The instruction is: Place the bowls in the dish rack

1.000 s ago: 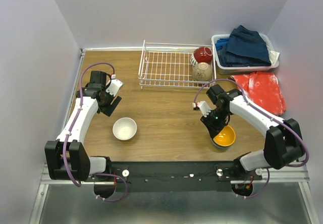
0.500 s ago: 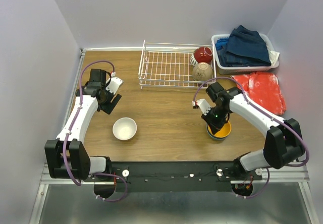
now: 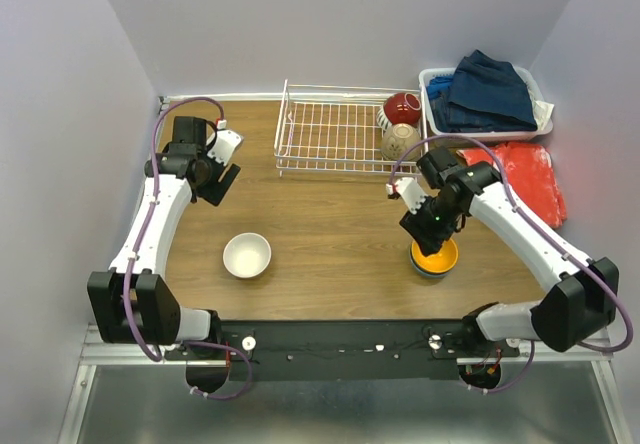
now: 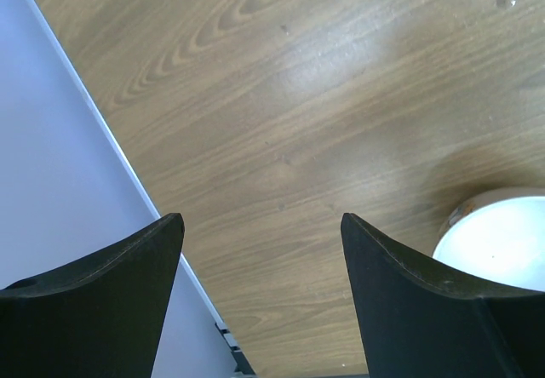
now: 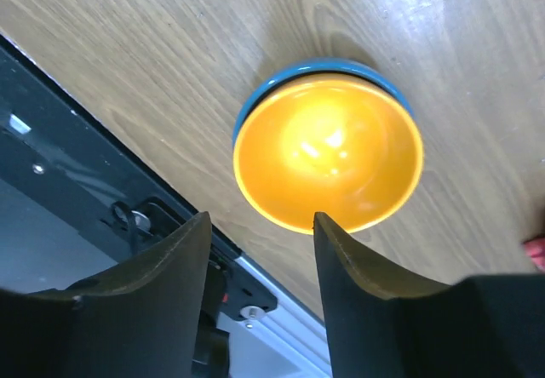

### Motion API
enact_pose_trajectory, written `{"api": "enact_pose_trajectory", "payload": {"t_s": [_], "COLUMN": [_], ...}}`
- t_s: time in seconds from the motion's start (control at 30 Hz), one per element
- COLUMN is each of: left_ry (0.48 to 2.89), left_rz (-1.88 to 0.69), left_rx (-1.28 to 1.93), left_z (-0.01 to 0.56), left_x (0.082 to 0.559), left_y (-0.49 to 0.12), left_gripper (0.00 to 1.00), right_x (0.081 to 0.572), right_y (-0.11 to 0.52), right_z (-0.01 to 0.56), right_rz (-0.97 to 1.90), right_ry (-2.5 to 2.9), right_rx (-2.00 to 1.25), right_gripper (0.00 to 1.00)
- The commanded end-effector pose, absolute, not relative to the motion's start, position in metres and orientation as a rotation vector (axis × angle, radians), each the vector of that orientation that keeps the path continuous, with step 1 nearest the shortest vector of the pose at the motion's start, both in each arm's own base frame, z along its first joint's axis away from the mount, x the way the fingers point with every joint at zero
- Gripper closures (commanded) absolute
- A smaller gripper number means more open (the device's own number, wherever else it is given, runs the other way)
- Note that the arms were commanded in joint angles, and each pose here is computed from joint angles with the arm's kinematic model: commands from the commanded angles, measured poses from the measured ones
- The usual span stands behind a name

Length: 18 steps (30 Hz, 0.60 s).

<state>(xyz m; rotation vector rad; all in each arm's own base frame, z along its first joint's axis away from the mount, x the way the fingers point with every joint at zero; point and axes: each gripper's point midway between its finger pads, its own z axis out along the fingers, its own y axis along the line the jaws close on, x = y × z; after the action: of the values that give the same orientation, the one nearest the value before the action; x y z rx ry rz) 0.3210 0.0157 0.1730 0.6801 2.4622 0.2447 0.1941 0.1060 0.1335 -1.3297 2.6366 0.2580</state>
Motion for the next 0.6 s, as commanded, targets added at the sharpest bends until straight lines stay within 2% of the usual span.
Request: {"api": "enact_pose_trajectory", "payload": {"t_s": [0.0,0.17,0.27,0.57], "left_ry": [2.448,2.451,2.449,2.474], "left_rz": [0.194,0.194,0.199,0.209], "left_rx": [0.668,0.653,0.649,0.657], "left_z": [0.181,0.186,0.187,0.173], "left_x": [0.335,0.341,0.34,0.333], "left_y": [0.009,0.009,0.01,0.012], "left_gripper": [0.16,0.16,0.16,0.16], "right_x": [0.184,0.196,0.202,0.201], "right_y": [0.108,0.118,0.123,0.134], "right_z": [0.118,0.104,0.097,0.082], "right_rz": [0.303,0.33,0.329,0.352], "right_ry": [2.678,2.703,2.727,2.777], "right_rx": [-1.351,-1.349,-1.365,-1.44], "right_gripper": [0.39,0.4,0.44,0.47]}}
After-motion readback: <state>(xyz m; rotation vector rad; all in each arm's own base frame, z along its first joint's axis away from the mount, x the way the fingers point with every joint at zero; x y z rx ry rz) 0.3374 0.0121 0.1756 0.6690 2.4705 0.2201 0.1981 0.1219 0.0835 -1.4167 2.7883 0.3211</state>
